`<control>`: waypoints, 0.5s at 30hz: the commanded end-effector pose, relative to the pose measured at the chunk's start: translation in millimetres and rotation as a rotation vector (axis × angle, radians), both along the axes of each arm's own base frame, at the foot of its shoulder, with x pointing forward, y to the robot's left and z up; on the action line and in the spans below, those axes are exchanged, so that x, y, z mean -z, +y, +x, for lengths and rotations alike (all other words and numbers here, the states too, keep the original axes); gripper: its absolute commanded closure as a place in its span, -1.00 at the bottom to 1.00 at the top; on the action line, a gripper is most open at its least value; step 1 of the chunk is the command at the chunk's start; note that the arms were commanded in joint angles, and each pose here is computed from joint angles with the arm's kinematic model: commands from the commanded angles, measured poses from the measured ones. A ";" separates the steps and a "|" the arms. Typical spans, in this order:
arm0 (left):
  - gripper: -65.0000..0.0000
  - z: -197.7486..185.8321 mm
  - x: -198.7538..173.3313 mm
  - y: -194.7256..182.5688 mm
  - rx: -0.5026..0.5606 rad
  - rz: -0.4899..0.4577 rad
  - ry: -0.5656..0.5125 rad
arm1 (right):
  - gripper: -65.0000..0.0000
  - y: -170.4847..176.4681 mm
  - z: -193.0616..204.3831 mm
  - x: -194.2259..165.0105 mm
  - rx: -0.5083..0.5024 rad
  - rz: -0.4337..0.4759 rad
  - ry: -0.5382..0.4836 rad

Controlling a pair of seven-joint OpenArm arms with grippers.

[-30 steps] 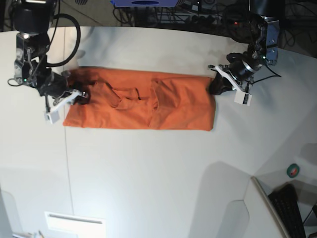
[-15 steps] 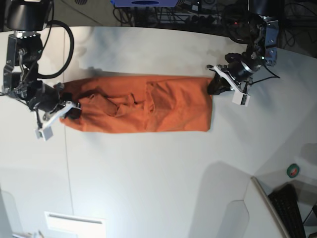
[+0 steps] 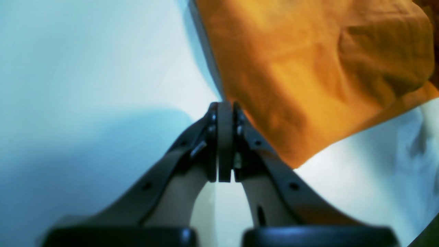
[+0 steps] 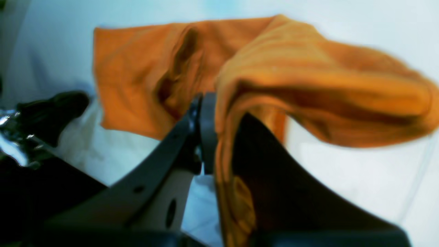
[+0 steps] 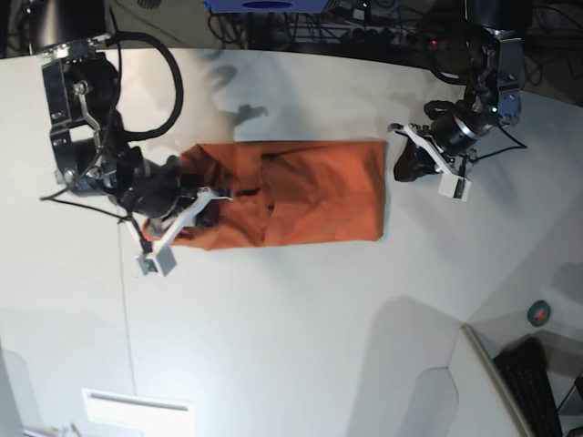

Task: Layout the t-shirt on the table in an organized manner, then fold the t-shirt properly
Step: 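Grasp the strip end with the right gripper and lift it toward the left gripper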

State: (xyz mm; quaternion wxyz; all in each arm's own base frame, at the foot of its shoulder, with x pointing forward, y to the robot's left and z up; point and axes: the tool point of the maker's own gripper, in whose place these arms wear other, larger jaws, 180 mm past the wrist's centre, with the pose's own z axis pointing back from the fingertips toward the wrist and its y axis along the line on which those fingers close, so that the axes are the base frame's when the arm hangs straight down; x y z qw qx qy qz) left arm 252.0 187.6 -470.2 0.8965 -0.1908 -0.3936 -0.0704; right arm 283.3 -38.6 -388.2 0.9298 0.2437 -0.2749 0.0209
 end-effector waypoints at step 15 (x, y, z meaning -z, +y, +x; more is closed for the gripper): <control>1.00 24.5 -0.3 3.0 -0.027 0.014 -0.020 | 1.00 89.3 0.9 -33.9 -0.132 0.044 -0.057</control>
